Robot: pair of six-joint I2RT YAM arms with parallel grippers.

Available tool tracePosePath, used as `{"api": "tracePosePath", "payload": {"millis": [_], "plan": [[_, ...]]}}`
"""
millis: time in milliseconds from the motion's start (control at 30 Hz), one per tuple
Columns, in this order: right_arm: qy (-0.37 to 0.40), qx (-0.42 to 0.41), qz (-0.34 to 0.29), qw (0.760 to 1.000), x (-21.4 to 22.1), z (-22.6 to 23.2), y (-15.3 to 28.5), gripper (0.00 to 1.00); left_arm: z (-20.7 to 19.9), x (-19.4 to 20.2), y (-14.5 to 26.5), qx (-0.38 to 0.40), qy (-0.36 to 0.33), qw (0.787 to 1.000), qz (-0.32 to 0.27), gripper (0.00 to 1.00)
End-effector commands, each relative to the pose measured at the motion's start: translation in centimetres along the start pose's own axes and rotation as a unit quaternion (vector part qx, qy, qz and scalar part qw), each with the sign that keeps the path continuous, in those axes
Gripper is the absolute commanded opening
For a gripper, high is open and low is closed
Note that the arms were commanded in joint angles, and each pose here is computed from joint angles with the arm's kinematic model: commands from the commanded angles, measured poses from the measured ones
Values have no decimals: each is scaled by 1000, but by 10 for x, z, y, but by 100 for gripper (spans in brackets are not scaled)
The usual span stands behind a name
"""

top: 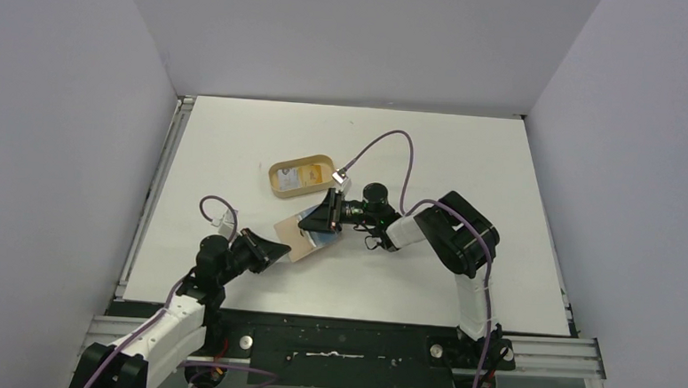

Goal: Take the credit cards out of the card holder

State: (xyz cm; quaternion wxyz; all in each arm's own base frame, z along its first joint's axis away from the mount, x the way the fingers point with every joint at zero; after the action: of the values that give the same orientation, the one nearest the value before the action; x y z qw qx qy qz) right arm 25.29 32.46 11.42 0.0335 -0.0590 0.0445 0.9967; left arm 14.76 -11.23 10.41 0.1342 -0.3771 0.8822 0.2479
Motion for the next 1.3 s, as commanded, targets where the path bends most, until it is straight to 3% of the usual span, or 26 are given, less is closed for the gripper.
{"api": "tracePosePath", "payload": {"millis": [0, 500, 933, 1133, 1267], "plan": [[36, -41, 11, 998, 1, 6, 1, 24, 11, 7, 3, -12, -3, 1000, 10, 0], [28, -37, 51, 998, 16, -4, 1, 25, 12, 5, 4, -14, 3, 1000, 6, 0], [10, -36, 76, 996, 26, -12, -4, 36, 13, 3, 5, -15, 4, 1000, 1, 0], [10, -38, 82, 996, 27, -13, -7, 30, 13, 3, 5, -13, 4, 1000, 3, 0], [13, -39, 78, 996, 25, -12, -7, 31, 13, 3, 6, -13, 4, 1000, 4, 0]]}}
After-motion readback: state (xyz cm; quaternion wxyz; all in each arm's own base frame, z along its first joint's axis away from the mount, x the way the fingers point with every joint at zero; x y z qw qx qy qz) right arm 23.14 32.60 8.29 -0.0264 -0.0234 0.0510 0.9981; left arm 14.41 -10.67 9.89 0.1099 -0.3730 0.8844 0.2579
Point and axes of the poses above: each gripper's point midway between its finger pads, its own y axis back along the fingers, its own z axis along the line the jaws close on, x = y × z, the point moved 9 cm from there along y, back along the fingers, and after that the axes turned 10 degrees about -y, right-handed, at the moved point
